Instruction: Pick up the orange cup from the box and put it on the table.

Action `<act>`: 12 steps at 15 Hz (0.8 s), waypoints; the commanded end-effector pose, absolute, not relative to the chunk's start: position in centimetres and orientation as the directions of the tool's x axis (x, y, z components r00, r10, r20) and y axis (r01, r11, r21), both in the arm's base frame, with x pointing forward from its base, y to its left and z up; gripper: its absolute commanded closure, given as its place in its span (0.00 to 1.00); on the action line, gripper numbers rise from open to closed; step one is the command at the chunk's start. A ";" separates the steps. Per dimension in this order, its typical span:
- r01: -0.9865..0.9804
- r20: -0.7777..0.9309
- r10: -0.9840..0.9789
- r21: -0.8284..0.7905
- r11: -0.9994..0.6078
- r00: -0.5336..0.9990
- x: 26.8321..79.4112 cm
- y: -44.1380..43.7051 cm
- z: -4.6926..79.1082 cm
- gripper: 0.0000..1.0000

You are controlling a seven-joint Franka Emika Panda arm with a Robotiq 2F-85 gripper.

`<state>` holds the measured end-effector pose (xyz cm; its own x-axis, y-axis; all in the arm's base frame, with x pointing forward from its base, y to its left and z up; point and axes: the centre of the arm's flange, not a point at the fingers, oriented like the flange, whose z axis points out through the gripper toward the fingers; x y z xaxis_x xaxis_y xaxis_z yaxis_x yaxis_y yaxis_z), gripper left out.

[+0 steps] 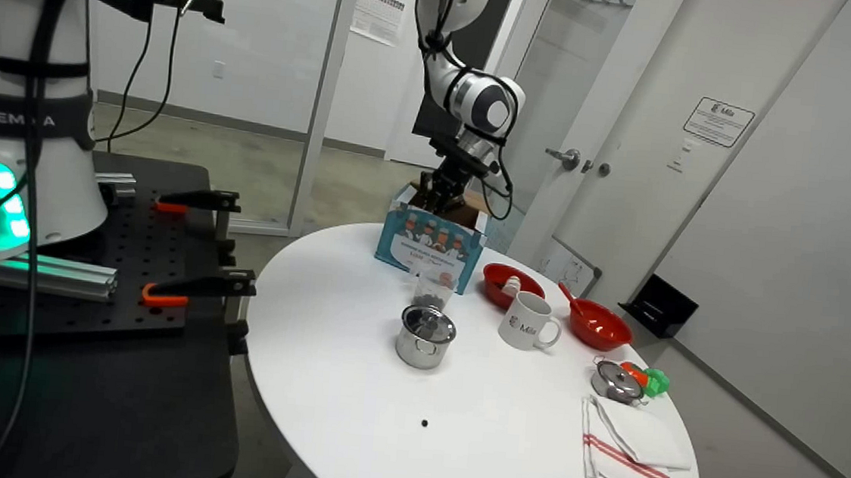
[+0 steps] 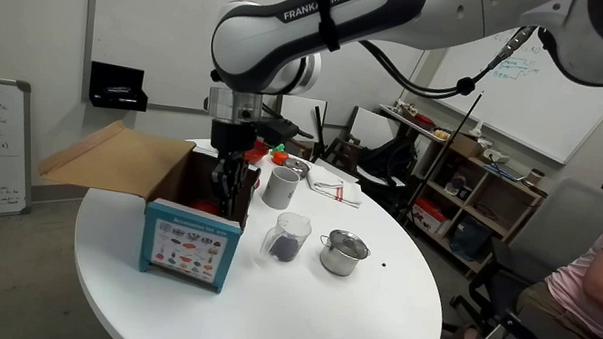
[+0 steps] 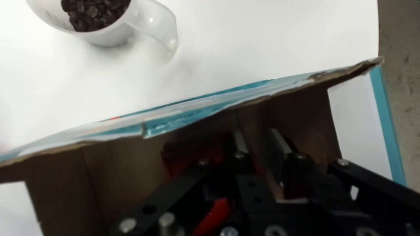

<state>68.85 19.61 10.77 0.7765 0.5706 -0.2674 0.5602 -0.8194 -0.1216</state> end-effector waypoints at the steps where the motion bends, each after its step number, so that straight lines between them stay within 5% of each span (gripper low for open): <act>1: 0.567 -0.295 0.588 -0.161 -0.808 0.754 70.6 19.8 9.9 0.46; 7: 0.514 -0.257 0.529 -0.128 -0.848 0.809 72.4 18.7 10.2 0.02; 12: 0.452 -0.182 0.461 -0.090 -0.887 0.869 74.4 17.4 10.2 0.00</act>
